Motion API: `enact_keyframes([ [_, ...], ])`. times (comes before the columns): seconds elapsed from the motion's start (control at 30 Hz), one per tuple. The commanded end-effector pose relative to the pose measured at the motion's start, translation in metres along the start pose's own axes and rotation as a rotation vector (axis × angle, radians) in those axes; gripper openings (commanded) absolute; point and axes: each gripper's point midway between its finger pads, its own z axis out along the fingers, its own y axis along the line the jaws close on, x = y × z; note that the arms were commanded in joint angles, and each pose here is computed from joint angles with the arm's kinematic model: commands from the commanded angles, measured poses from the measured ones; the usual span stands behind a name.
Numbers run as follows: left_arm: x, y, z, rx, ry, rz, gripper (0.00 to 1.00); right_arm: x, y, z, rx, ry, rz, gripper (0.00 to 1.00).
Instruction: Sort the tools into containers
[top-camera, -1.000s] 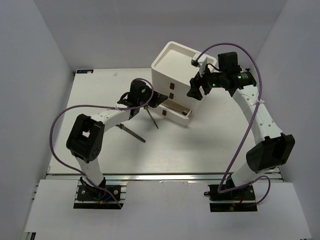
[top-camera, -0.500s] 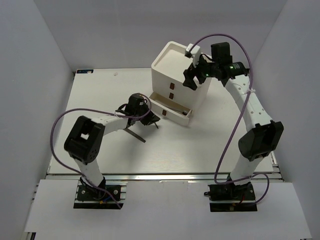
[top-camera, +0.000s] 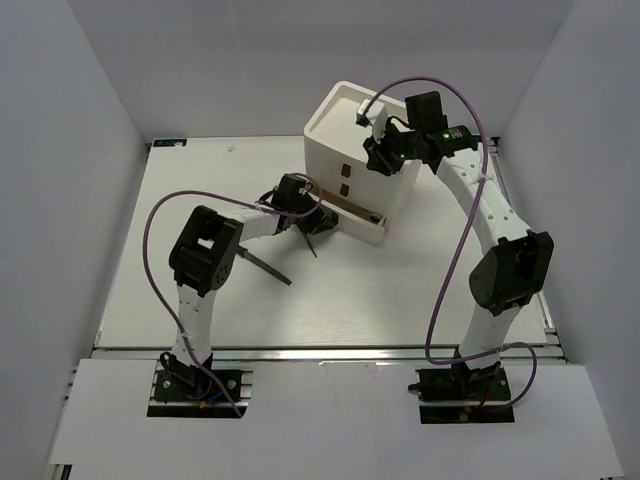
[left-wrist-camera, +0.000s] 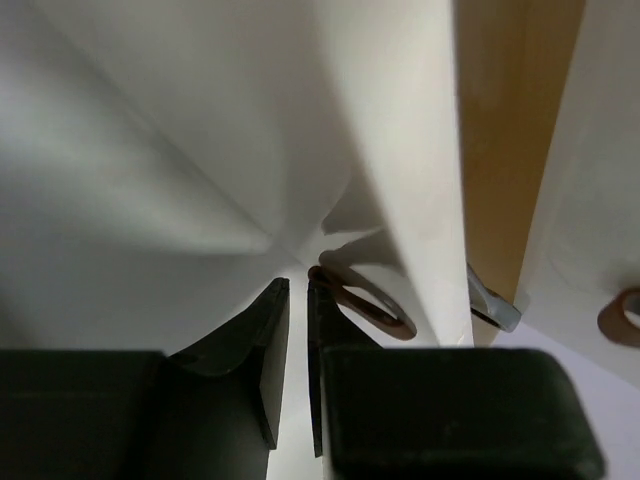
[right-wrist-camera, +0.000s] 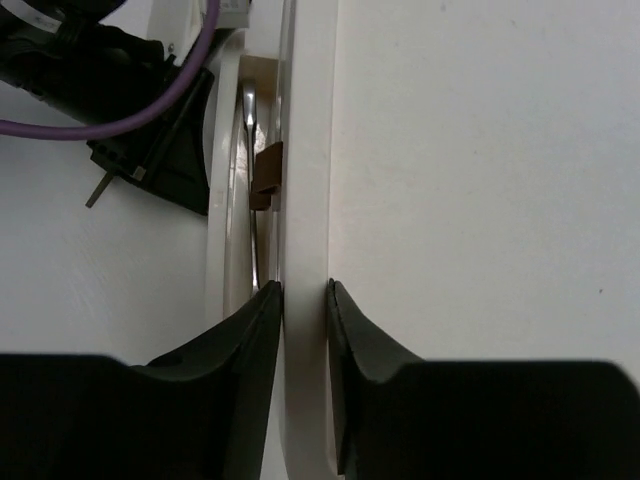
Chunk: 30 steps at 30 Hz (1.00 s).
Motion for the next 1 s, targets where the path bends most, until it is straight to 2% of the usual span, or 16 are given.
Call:
enact_keyframes([
  [0.0, -0.021, -0.042, 0.003, 0.109, -0.035, 0.038, 0.25, 0.017, 0.011, -0.002, -0.047, 0.064, 0.010, 0.28],
  [0.13, -0.027, -0.053, 0.012, 0.136, -0.037, 0.031, 0.26, 0.022, 0.026, -0.001, -0.115, 0.082, 0.021, 0.24],
  [0.3, -0.033, -0.065, 0.016, 0.161, -0.043, 0.034, 0.27, 0.026, 0.037, 0.002, -0.158, 0.096, 0.032, 0.23],
  [0.4, -0.026, -0.060, 0.011, 0.164, -0.031, 0.035, 0.25, 0.027, 0.036, 0.001, -0.152, 0.104, 0.031, 0.23],
  [0.47, -0.027, -0.073, -0.007, 0.229, -0.060, 0.055, 0.25, 0.028, 0.036, 0.001, -0.151, 0.107, 0.035, 0.23],
  [0.5, -0.019, -0.057, -0.009, 0.217, -0.058, 0.050, 0.25, 0.028, 0.037, 0.002, -0.154, 0.110, 0.033, 0.23],
  [0.57, -0.022, -0.075, -0.031, 0.297, -0.103, 0.073, 0.30, 0.030, 0.040, 0.002, -0.171, 0.113, 0.037, 0.22],
  [0.63, -0.022, -0.073, -0.038, 0.301, -0.126, 0.079, 0.37, 0.031, 0.044, 0.003, -0.199, 0.117, 0.051, 0.22],
  [0.77, -0.025, -0.071, -0.024, 0.261, -0.099, 0.082, 0.39, 0.030, 0.048, 0.002, -0.226, 0.114, 0.061, 0.21],
  [0.83, -0.026, -0.081, -0.023, 0.298, -0.097, 0.091, 0.39, 0.028, 0.048, 0.002, -0.223, 0.113, 0.057, 0.22],
  [0.9, -0.026, -0.084, -0.029, 0.321, -0.112, 0.097, 0.38, 0.026, 0.043, 0.000, -0.194, 0.112, 0.052, 0.30],
  [0.97, -0.035, -0.102, -0.048, 0.372, -0.186, 0.143, 0.42, 0.025, 0.038, -0.002, -0.166, 0.112, 0.048, 0.46],
])
